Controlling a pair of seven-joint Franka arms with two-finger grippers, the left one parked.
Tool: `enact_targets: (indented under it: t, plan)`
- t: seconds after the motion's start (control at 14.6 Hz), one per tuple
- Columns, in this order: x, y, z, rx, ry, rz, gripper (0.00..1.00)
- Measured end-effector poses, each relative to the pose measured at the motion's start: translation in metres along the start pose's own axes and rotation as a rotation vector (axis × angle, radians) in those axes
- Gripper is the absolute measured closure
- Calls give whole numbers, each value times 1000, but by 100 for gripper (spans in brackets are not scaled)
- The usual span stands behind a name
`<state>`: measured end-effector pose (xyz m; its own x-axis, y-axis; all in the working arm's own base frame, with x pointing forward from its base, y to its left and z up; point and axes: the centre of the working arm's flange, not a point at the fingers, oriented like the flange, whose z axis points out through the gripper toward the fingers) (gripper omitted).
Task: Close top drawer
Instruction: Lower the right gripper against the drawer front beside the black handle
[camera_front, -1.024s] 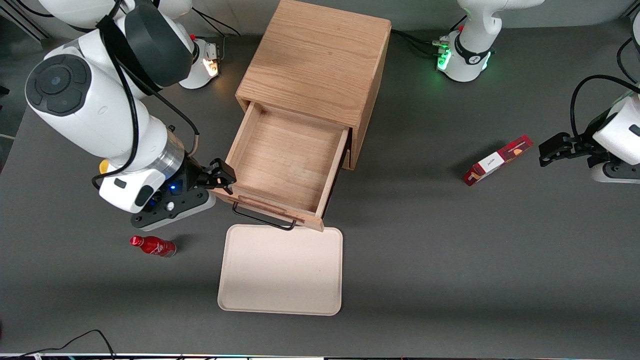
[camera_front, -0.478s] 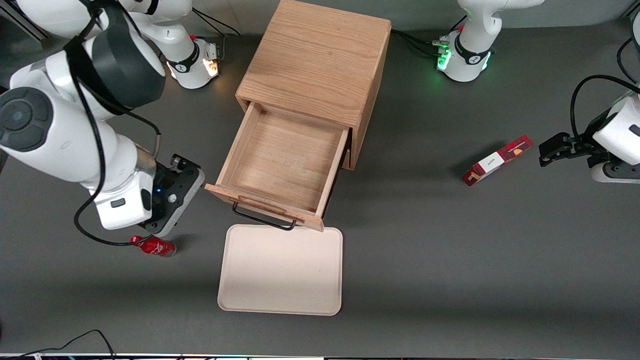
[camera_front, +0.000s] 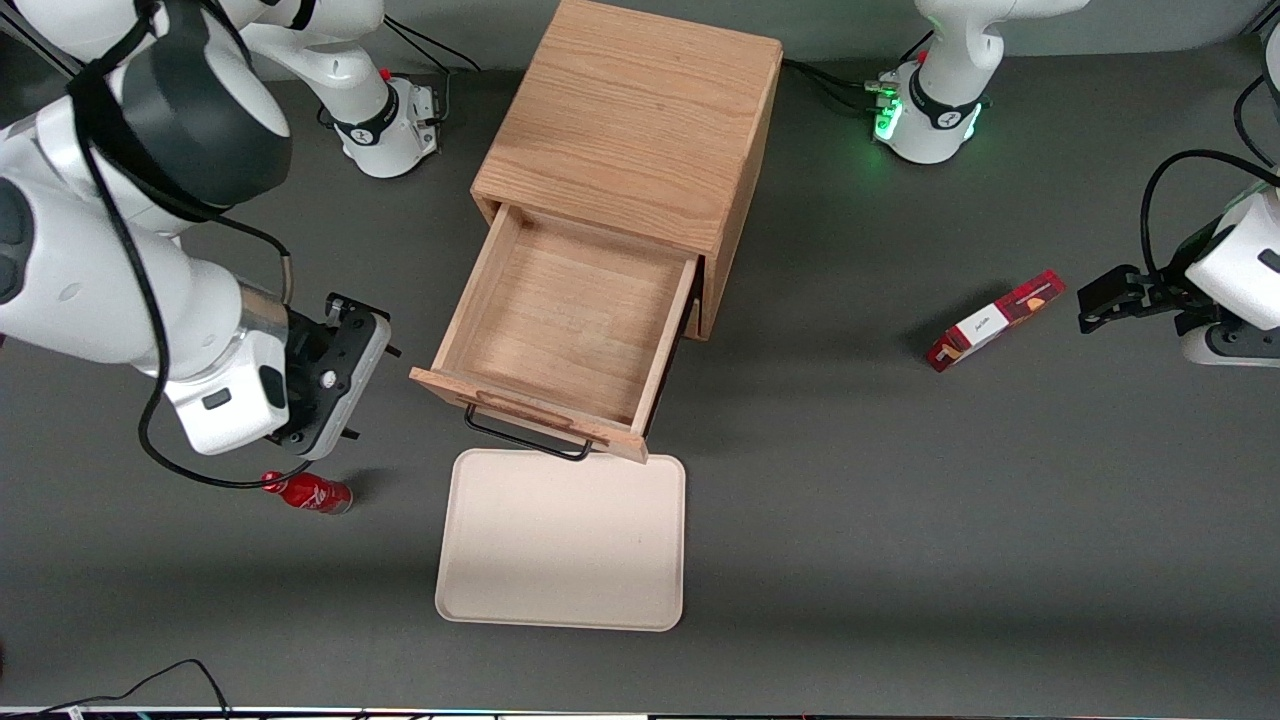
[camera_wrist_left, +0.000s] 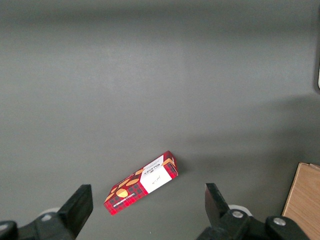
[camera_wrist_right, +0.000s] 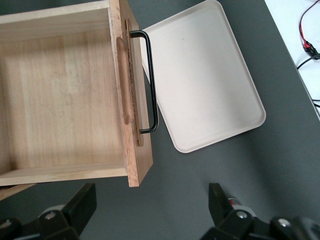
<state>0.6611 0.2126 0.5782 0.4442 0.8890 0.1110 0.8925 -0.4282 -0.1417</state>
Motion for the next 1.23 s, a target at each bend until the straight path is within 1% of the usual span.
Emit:
enact_targets:
  t: [0.07,0.2,0.27,0.34,0.48,0.61,0.82,1.02,1.23]
  plan:
    - [-5,4,3,31,5,9,0]
    - [-15,12,17,114,-1,28,0]
    - [-18,18,26,141,-5,39,0]
    - [-21,24,33,155,-8,46,0]
    - [-21,29,43,170,-12,50,0]
    - [-19,33,50,185,0,57,0]
    - [-3,42,65,184,42,122,0]
    - [25,46,97,169,83,134,0]
    - [42,49,124,161,110,139,0]
